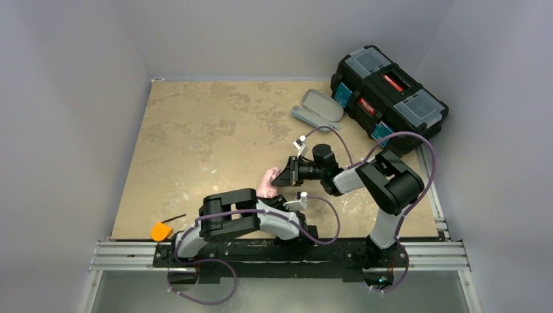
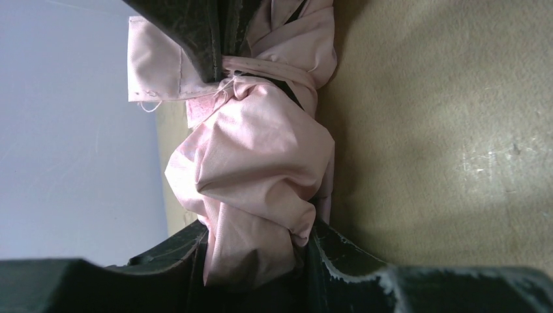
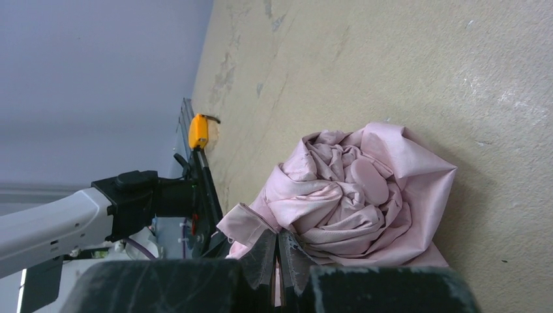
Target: Put away the umbrella
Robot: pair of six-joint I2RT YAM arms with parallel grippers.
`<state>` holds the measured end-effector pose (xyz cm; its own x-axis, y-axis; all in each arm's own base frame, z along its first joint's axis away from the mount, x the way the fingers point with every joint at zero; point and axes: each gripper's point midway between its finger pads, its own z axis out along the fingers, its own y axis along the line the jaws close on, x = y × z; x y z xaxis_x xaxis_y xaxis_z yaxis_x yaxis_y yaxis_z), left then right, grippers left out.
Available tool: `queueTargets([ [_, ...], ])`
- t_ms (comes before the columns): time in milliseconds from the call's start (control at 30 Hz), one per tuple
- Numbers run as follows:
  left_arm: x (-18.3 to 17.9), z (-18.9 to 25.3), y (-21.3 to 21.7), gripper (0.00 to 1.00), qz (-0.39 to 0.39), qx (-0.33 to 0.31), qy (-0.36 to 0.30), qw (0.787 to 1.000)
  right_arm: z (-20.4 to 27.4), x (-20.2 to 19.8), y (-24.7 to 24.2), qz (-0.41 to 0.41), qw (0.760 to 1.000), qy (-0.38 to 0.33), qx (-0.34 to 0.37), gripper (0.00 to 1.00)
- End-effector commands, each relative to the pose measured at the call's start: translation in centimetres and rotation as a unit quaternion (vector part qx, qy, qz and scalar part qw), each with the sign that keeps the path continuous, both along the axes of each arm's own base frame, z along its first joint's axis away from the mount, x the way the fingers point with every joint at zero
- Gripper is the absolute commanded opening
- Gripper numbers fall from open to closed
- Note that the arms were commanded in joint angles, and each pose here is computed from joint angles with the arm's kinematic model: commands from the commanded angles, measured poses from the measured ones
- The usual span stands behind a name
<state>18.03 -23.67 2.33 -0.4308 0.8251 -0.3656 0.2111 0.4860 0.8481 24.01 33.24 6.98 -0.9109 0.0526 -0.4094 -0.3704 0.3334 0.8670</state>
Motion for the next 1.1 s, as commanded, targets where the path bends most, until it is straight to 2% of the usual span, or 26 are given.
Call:
queueTargets([
  [0, -2.4, -3.9, -2.0, 0.0, 0.007, -0.068, 0.08, 0.994, 6.2, -0.1, 1.7, 0.039, 0.989, -0.096, 0.104, 0.0],
  [233, -2.1, -3.1, -2.5, 0.0, 0.003, -0.086, 0.103, 0.991, 7.3, -0.3, 1.6, 0.043, 0.986, -0.114, 0.114, 0.0],
  [500, -2.1, -3.9, -3.3, 0.0, -0.008, -0.079, 0.116, 0.99, 4.6, 1.1, 2.6, 0.015, 0.994, -0.1, 0.032, 0.0],
  [800, -2.2, -4.1, -3.6, 0.0, -0.012, -0.086, 0.122, 0.989, 1.3, 0.3, 4.6, 0.033, 0.995, -0.08, -0.044, 0.0],
  [1067, -2.4, -4.2, -3.5, 0.0, -0.015, -0.089, 0.127, 0.988, -3.1, -0.1, 4.9, 0.025, 0.986, -0.065, -0.153, 0.0],
])
